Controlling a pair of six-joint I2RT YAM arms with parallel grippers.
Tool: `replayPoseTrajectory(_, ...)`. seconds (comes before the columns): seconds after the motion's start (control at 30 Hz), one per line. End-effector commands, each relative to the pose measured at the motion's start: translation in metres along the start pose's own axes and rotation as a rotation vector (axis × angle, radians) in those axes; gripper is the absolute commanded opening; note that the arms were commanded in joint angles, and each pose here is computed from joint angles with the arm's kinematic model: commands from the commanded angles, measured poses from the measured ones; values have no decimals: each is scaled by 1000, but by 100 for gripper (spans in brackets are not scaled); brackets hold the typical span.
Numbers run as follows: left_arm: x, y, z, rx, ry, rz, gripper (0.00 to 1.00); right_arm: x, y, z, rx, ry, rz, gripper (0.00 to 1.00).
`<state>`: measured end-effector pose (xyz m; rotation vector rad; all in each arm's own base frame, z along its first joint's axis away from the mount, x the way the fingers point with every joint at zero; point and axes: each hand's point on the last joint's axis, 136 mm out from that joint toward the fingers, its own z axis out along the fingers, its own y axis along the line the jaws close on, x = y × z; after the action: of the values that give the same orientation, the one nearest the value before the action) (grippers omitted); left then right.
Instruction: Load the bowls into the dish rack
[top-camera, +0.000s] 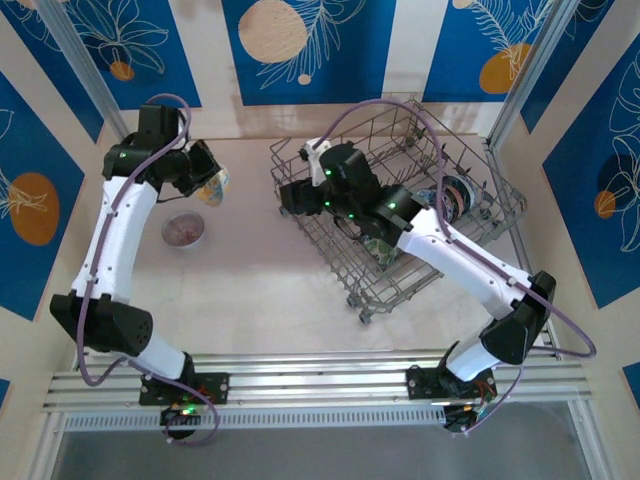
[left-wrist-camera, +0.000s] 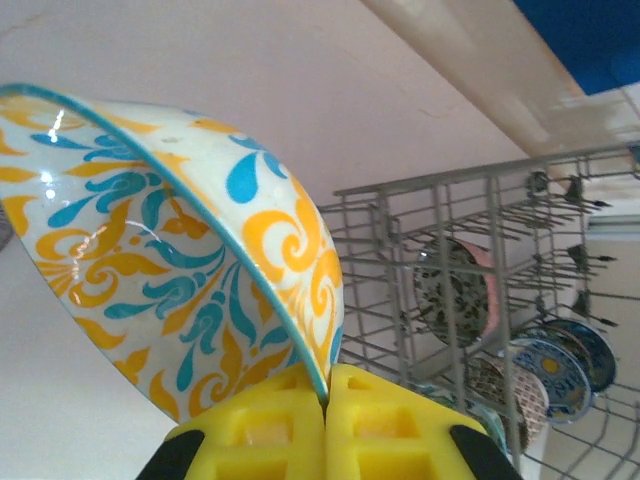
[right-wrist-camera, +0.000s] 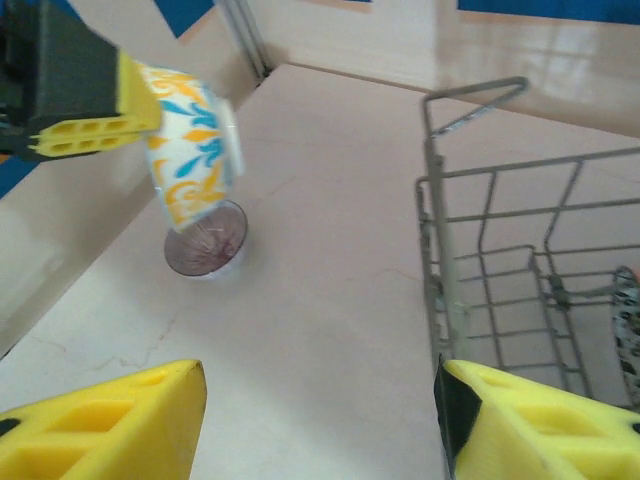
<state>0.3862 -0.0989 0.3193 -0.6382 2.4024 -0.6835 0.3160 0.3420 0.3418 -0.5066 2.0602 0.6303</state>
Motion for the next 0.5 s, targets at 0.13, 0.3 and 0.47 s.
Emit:
replayPoseTrajectory(0.13,2,-57,-37,195,-104,-38,0,-15,67,28,-73,-141,-52,62)
replayPoseTrajectory(0.3,7,-61,-44,213,-106,-40,0,-16,72,49,-34,-187,-47,60)
replayPoseTrajectory(0.47,8,-66,-47,230,-106,-44,0,-22,72,65,2,-242,-60,59)
